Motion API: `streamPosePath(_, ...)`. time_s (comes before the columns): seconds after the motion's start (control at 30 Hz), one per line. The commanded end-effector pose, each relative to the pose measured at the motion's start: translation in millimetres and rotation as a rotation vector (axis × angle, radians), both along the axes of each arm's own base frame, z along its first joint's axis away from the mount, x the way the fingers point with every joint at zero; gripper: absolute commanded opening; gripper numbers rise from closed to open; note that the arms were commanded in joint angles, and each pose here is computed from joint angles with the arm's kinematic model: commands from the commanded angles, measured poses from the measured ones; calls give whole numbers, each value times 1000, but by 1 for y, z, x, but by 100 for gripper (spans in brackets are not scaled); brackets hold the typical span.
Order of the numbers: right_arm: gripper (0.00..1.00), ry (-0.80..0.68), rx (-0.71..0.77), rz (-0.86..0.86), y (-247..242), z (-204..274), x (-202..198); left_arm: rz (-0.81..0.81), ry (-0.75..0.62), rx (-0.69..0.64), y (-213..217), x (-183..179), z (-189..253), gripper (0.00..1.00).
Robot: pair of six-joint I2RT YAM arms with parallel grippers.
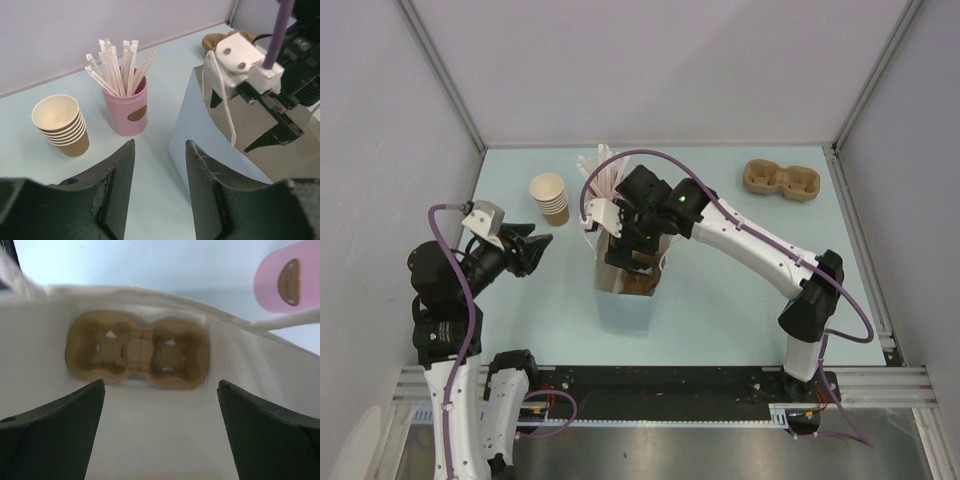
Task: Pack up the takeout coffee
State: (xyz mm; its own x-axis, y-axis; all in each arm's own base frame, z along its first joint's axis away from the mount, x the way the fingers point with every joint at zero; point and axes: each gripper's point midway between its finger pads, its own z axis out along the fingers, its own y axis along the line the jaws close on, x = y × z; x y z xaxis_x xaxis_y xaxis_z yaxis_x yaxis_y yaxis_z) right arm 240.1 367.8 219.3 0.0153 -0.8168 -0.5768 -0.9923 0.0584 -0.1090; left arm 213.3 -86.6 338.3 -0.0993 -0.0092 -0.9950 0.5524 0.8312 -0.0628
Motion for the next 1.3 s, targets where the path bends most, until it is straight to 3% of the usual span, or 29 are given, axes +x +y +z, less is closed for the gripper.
streamPosePath(0.0,100,-149,161,-14,0,74,1,-14,-34,3,-2,-2,6,54)
streamPosePath(0.2,100,-256,327,5,-13,141,-11,-20,-38,4,-3,-4,6,62)
streamPosePath(0.4,100,-293,303,-10,-15,139,-10,-23,-42,6,-3,-4,10,66)
streamPosePath(0.63,100,-376,427,13,-44,188,-21,-30,22,1,-1,9,15,75)
streamPosePath(0.93,99,-424,364,89,-54,155,-23,-46,94,-6,-2,30,19,82)
streamPosePath(1.17,90,-445,402,123,-42,147,-17,-115,152,10,-15,42,16,84)
streamPosePath(1.27,84,-451,413,123,-37,148,-14,-139,174,17,-20,46,13,78)
